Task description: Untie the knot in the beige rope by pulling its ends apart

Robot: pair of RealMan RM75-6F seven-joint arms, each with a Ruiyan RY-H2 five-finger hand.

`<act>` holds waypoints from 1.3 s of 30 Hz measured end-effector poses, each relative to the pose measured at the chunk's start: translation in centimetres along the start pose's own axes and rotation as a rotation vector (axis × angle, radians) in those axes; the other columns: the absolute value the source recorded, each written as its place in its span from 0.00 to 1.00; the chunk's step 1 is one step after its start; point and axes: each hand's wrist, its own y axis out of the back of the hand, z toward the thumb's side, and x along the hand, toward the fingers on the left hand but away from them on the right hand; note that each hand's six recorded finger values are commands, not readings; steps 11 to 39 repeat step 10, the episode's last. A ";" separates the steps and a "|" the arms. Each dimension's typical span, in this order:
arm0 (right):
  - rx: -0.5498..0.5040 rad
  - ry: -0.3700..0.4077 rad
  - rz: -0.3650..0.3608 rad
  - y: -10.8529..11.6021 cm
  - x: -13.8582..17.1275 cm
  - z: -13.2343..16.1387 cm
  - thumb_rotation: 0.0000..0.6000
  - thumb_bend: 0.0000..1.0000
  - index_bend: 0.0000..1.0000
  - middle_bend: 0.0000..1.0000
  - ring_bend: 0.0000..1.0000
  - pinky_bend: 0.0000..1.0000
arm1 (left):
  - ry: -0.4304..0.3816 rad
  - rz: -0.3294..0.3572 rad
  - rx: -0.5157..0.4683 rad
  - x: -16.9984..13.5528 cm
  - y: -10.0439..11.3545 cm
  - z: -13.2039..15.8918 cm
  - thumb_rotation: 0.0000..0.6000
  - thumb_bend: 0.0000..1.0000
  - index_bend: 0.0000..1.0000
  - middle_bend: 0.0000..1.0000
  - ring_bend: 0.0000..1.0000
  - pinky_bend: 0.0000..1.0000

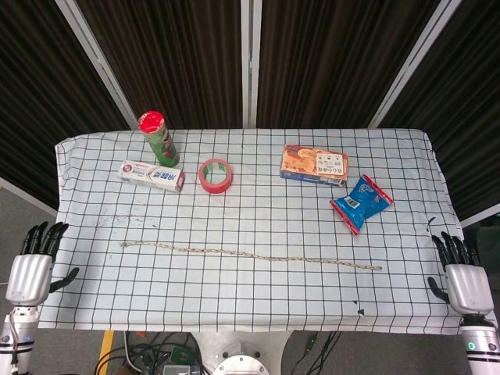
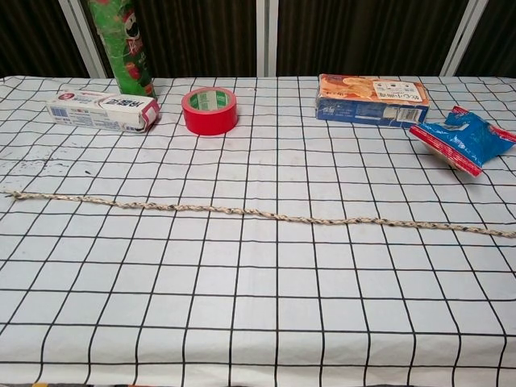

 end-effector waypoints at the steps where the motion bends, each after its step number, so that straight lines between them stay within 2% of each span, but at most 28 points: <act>1: -0.003 0.001 0.004 0.0 0.1 0.0 1.00 0.26 0.00 0.00 0.00 0.00 | -0.005 -0.014 -0.006 -0.4 -0.1 -0.1 1.00 0.14 0.08 0.08 0.00 0.06; 7: -0.009 0.010 0.008 -0.1 0.2 0.5 1.00 0.26 0.00 0.00 0.00 0.00 | -0.006 -0.091 -0.030 -1.5 -0.8 -0.7 0.97 0.13 0.09 0.08 0.00 0.06; 39: -0.007 0.009 0.015 -0.2 0.2 0.6 1.00 0.27 0.00 0.00 0.00 0.00 | -0.010 -0.087 -0.043 -1.5 -0.9 -0.4 0.97 0.13 0.09 0.08 0.00 0.06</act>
